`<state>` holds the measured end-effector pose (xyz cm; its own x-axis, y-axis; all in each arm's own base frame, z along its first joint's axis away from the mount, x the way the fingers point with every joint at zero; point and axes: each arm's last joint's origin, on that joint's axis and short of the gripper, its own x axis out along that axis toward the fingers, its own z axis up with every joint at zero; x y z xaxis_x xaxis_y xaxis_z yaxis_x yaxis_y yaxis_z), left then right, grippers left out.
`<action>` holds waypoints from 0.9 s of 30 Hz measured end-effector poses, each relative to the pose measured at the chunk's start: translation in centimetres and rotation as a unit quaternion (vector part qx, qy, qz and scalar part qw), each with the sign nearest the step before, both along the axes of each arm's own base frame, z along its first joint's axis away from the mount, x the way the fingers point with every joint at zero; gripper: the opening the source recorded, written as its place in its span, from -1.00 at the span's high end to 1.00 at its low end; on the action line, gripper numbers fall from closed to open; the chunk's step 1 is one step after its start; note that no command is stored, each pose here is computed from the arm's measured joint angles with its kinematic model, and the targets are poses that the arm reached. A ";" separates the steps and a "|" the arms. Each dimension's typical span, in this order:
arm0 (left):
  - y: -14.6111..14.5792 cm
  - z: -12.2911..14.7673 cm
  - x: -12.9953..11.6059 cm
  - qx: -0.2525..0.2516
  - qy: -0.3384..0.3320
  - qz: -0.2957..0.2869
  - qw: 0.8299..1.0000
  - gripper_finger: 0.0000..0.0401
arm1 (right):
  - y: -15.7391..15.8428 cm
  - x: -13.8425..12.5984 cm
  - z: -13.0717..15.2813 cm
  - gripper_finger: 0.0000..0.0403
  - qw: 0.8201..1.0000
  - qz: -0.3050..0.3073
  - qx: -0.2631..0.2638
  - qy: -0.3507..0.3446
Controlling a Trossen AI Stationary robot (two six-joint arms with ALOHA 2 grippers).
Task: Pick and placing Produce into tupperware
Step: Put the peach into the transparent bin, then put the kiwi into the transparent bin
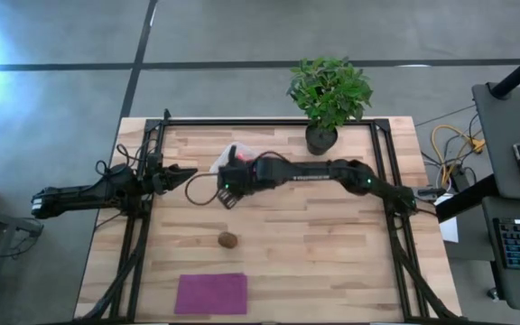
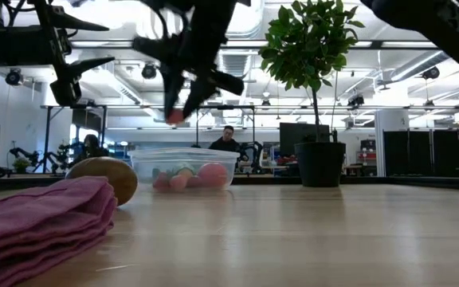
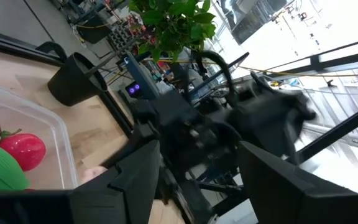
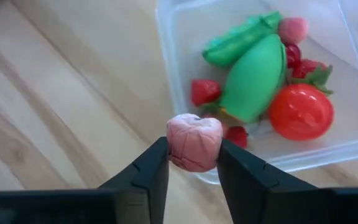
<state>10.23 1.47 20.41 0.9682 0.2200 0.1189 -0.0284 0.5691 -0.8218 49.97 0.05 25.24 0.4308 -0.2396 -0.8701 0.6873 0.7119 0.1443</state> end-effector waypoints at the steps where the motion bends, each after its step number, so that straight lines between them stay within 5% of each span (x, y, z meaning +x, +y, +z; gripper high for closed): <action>1: 0.0 0.0 0.0 0.000 0.000 0.000 1.000 0.00 | -0.6 0.0 -0.2 0.38 1.000 0.002 0.005 0.009; 13: 0.0 0.0 0.0 0.000 -0.001 0.000 1.000 0.00 | -2.4 -0.3 -0.6 -0.11 0.999 0.019 -0.001 0.034; 16: 0.0 0.0 0.0 0.000 0.000 0.000 1.000 0.00 | -0.2 -0.1 -0.6 -0.21 0.991 0.124 0.016 0.040; 21: 0.0 0.0 0.0 0.000 -0.001 0.000 1.000 0.00 | 5.9 -1.3 -1.1 -0.28 0.947 0.301 -0.034 0.104; 27: 0.0 0.0 0.0 0.000 0.000 0.000 1.000 0.00 | 9.8 -0.4 -0.6 -0.28 0.932 0.350 -0.090 0.028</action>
